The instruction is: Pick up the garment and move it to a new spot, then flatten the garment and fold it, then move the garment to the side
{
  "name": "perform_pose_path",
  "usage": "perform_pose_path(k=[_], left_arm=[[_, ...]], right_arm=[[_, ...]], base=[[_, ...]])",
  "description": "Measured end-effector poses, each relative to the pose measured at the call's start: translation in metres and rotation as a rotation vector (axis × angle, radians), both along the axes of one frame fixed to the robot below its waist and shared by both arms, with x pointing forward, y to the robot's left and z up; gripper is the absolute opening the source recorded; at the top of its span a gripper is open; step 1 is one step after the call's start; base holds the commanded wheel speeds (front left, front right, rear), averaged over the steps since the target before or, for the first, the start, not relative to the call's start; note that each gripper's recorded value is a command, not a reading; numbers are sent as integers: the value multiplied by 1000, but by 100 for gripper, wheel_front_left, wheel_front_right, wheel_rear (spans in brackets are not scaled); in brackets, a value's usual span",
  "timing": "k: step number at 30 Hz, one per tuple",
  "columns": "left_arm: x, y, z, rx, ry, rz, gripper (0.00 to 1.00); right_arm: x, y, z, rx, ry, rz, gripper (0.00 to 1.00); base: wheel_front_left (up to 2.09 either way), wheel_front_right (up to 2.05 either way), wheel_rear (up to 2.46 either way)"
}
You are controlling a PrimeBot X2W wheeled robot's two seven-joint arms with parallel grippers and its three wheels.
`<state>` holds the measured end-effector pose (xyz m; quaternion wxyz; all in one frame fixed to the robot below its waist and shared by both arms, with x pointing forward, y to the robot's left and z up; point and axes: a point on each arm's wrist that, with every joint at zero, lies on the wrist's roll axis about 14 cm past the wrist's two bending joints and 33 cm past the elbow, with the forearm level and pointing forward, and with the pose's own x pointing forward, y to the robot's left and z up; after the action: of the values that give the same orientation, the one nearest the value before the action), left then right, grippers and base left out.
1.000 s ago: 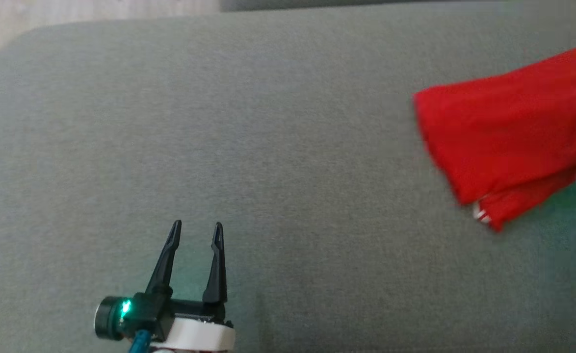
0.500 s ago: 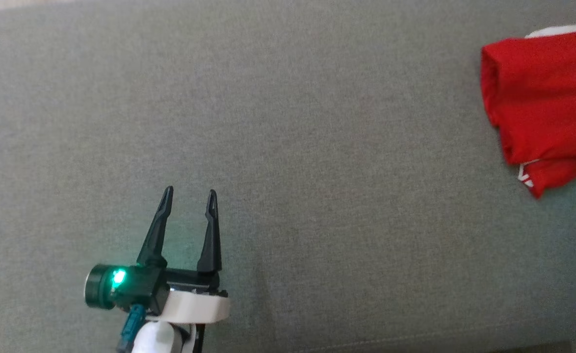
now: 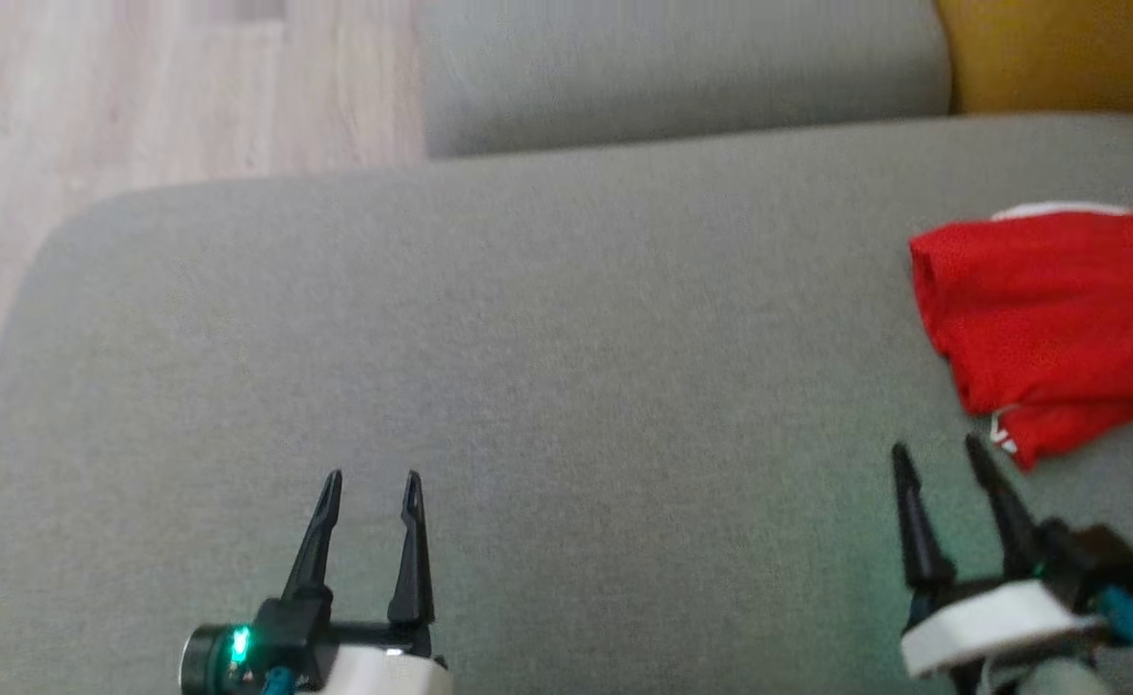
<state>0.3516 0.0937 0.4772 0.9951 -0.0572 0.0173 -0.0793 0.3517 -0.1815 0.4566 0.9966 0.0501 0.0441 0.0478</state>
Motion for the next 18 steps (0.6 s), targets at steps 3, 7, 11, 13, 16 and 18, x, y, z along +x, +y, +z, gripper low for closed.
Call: perform_pose_path(k=[3, 7, 11, 13, 16, 18], left_arm=[[-10, 8, 9, -5, -27, 24, 100], [-18, 19, 20, -3, -66, 61, 100], [-33, 29, 14, 3, -54, 94, 100], [-36, 30, 12, 1, -49, 93, 100], [-36, 30, 12, 2, -48, 92, 100], [-36, 29, 11, 11, -48, 86, 100]], right_arm=[[-18, 21, 8, 14, -29, 61, 100], [-29, 42, 12, 31, -45, 109, 100], [-33, 51, 16, 43, -60, 123, 100], [-33, 52, 17, 50, -61, 118, 100], [-35, 49, 16, 51, -58, 109, 100], [-36, 49, 14, 49, -54, 107, 100]], base=[[0, 0, 0], [0, 0, 0], [0, 0, 0], [0, 0, 0], [0, 0, 0], [0, 0, 0]])
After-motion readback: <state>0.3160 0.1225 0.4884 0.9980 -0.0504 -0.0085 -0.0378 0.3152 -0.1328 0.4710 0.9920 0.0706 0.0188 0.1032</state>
